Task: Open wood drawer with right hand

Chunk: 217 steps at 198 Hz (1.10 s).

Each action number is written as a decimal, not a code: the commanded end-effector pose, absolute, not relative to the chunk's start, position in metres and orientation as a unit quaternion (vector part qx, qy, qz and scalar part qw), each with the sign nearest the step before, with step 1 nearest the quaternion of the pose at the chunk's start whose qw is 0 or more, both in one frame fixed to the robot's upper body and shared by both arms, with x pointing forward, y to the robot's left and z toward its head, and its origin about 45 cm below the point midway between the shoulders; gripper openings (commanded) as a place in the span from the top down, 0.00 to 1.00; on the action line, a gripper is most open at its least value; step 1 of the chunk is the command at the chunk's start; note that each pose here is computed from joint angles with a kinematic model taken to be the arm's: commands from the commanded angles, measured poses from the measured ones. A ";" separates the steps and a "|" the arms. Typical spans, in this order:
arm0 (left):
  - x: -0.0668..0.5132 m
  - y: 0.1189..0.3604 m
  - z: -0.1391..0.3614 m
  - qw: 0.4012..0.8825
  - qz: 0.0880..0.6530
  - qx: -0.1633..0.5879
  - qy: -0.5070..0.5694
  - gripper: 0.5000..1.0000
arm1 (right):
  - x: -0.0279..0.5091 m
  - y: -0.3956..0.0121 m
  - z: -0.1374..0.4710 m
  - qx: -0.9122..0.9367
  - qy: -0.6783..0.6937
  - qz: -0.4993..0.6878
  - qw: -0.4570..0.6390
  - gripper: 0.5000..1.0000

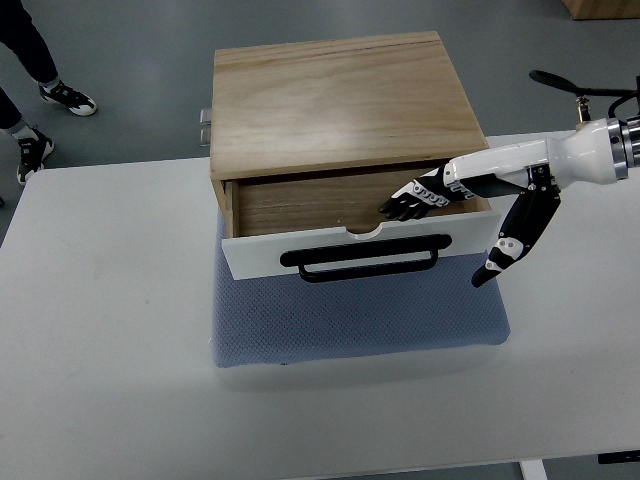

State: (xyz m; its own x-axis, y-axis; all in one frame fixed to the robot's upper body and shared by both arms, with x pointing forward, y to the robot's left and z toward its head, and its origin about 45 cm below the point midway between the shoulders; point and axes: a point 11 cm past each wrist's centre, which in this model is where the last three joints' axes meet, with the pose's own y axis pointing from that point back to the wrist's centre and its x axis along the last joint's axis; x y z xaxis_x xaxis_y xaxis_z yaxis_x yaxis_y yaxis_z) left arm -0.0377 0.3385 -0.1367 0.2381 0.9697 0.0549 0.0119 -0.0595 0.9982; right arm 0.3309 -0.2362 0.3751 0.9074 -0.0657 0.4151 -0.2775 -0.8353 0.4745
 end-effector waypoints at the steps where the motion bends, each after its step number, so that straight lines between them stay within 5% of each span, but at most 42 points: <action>1: -0.038 0.339 -0.137 0.537 0.446 0.575 0.427 0.00 | 0.334 -0.245 0.395 0.936 -0.116 0.206 0.261 0.11; 96: -0.038 0.339 -0.137 0.537 0.446 0.575 0.427 0.00 | 0.413 -0.353 0.453 0.913 -0.386 0.116 0.059 0.11; 169: -0.038 0.339 -0.137 0.537 0.446 0.575 0.427 0.00 | 0.467 -0.444 0.356 0.786 -0.586 -0.072 -0.181 0.11; 217: -0.038 0.339 -0.137 0.537 0.446 0.575 0.427 0.00 | 0.473 -0.417 0.276 0.745 -0.627 -0.157 -0.161 0.11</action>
